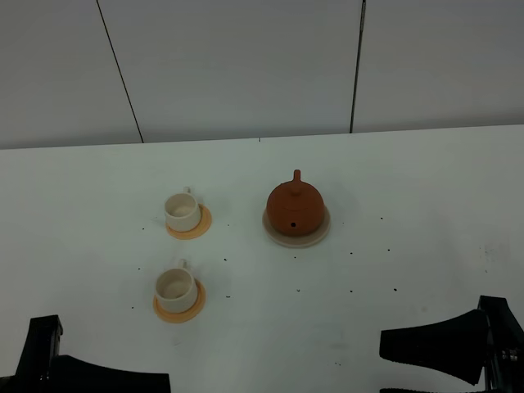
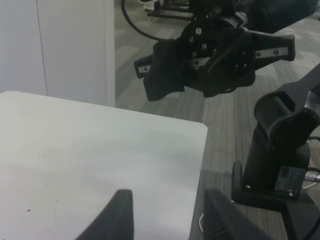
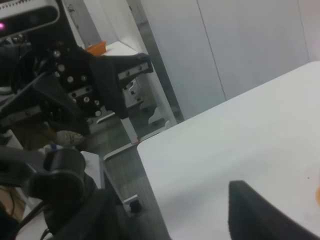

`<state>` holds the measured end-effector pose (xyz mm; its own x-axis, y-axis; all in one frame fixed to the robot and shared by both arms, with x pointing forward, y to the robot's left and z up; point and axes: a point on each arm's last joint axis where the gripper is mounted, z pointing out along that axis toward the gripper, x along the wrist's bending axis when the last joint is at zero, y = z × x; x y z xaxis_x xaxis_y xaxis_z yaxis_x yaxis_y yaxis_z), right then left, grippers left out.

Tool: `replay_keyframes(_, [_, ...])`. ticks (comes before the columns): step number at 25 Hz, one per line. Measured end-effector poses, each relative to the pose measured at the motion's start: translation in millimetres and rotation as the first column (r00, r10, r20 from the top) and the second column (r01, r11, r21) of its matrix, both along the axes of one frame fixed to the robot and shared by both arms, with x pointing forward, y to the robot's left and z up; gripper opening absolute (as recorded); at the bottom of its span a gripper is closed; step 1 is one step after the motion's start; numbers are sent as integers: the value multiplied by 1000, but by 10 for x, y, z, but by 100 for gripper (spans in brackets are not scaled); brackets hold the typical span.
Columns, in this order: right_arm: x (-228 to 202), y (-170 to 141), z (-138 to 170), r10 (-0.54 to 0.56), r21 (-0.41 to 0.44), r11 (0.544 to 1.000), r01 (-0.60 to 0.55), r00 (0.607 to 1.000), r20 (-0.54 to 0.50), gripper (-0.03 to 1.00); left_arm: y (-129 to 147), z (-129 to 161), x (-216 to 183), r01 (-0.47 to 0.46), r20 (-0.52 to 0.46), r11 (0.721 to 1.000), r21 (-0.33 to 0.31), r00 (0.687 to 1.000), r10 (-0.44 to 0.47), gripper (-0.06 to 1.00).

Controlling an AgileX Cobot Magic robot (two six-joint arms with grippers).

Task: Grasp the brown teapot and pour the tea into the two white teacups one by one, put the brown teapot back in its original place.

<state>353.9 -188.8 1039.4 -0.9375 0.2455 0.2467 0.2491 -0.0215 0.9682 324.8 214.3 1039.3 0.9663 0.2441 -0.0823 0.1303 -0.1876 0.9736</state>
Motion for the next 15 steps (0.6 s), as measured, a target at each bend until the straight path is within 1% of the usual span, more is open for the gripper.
replay_keyframes(3, [1,0,-7,-2,-6,1000,1,1000,-5,48,0,0,0,0,0,1000,0,1000,0,40])
replay_keyframes(7, [18,-7,-41,-20,-46,999,20,1000,-3,48,0,-1,0,1,3,1000,2,1000,-1,40])
replay_keyframes(9, [18,-7,-44,-21,-49,999,21,1000,-3,48,2,-12,-4,5,3,1000,14,1000,-5,40])
replay_keyframes(12, [20,-10,-45,-22,-51,998,22,1000,1,48,8,-42,-14,17,2,999,49,1000,-17,40])
replay_keyframes(15, [46,-47,-54,-43,-62,997,44,999,3,48,9,-45,-16,19,3,998,54,1000,-19,40])
